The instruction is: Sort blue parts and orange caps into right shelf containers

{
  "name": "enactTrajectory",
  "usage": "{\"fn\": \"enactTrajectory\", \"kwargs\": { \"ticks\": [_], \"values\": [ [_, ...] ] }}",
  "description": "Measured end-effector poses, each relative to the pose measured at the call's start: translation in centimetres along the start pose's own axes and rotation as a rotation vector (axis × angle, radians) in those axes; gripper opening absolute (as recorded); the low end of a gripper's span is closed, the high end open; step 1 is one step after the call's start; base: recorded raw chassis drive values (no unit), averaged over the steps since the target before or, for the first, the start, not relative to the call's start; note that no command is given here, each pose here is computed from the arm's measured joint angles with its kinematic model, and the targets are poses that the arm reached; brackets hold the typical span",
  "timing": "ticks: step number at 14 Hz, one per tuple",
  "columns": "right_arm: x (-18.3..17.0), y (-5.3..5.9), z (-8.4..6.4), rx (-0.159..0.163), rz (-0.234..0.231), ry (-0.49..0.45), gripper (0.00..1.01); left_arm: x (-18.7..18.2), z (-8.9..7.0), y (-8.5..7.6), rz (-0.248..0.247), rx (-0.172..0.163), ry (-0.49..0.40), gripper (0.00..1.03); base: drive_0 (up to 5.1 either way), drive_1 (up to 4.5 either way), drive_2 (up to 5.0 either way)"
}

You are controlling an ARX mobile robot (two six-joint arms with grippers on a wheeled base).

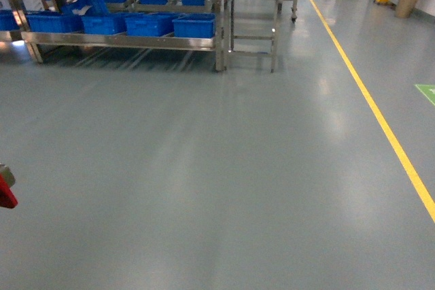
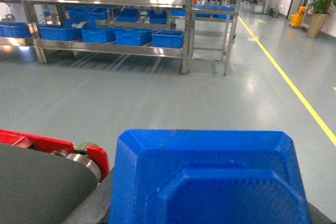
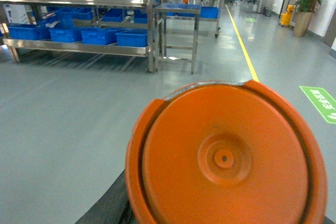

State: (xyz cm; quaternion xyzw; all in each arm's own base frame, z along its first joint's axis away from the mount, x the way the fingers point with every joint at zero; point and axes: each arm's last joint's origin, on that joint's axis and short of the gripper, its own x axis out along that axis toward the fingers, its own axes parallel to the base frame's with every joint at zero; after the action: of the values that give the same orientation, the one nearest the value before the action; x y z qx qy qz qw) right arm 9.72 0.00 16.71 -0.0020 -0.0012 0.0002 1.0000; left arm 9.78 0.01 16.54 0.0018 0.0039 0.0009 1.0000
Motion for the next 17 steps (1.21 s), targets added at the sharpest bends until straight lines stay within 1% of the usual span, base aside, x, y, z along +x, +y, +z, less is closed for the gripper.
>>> {"fn": "enactTrajectory", "kwargs": {
  "ticks": [5, 6, 17],
  "values": [
    [0.00, 0.00, 0.00, 0.000, 0.000, 0.000, 0.43, 0.00, 0.00, 0.00, 0.000, 0.000, 0.000, 0.43, -1.4, -1.38, -1.4],
    [0.00, -0.01, 0.00, 0.000, -0.002, 0.000, 0.43, 0.00, -0.01, -0.03, -0.005, 0.000, 0.001, 0.43, 0.0, 4.23, -4.3],
    [0.00, 0.00, 0.00, 0.000, 0.000, 0.000, 0.43, 0.00, 0.02, -0.02, -0.003, 0.000, -0.002, 0.43, 0.0, 4.31, -4.3]
  ]
}}
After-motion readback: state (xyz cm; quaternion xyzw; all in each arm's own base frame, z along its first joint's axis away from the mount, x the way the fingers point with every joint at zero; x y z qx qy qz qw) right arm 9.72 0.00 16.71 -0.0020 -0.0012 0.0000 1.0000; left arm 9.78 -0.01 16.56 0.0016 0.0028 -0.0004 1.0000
